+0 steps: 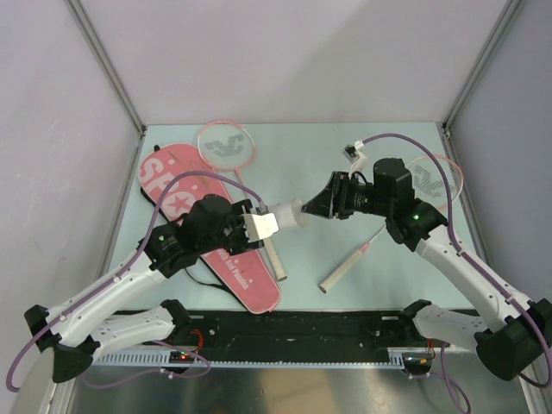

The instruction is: Pack up the badminton gear

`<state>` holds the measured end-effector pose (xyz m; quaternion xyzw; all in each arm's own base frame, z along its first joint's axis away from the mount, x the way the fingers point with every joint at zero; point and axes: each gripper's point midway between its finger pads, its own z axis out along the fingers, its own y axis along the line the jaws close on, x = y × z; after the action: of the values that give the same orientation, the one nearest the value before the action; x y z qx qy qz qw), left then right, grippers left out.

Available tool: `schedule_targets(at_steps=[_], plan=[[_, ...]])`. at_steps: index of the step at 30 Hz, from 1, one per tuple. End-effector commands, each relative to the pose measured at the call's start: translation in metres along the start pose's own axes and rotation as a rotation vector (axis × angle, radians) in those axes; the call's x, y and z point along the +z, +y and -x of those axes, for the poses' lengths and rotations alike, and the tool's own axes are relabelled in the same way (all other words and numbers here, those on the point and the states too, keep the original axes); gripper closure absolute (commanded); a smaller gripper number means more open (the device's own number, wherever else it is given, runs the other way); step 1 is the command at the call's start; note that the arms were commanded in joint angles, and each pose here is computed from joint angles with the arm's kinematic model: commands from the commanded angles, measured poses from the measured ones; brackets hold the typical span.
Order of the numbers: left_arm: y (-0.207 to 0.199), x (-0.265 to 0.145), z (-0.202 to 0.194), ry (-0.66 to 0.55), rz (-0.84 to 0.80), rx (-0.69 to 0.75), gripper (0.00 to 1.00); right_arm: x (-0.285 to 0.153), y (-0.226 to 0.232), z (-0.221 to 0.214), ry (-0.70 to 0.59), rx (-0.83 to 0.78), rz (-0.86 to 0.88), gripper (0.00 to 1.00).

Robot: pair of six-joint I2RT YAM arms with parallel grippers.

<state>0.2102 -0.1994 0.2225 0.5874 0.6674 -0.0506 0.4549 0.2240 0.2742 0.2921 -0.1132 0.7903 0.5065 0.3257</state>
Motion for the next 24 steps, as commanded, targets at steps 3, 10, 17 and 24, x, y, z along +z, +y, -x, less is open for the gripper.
schedule_targets(at_steps=[3,10,17,24], plan=[[0.015,-0.011,0.045,-0.154,0.026,-0.003,0.5,-0.004,0.014,0.006,-0.039,-0.024,0.056,0.47],[0.012,-0.006,0.049,-0.153,0.0,-0.018,0.5,-0.001,0.014,-0.002,-0.018,-0.018,0.065,0.46],[0.015,-0.005,0.057,-0.163,-0.004,-0.036,0.51,0.015,0.012,-0.022,0.047,-0.005,0.065,0.46],[0.02,-0.006,0.08,-0.215,-0.027,-0.097,0.54,0.034,-0.003,-0.024,-0.029,0.071,-0.064,0.45]])
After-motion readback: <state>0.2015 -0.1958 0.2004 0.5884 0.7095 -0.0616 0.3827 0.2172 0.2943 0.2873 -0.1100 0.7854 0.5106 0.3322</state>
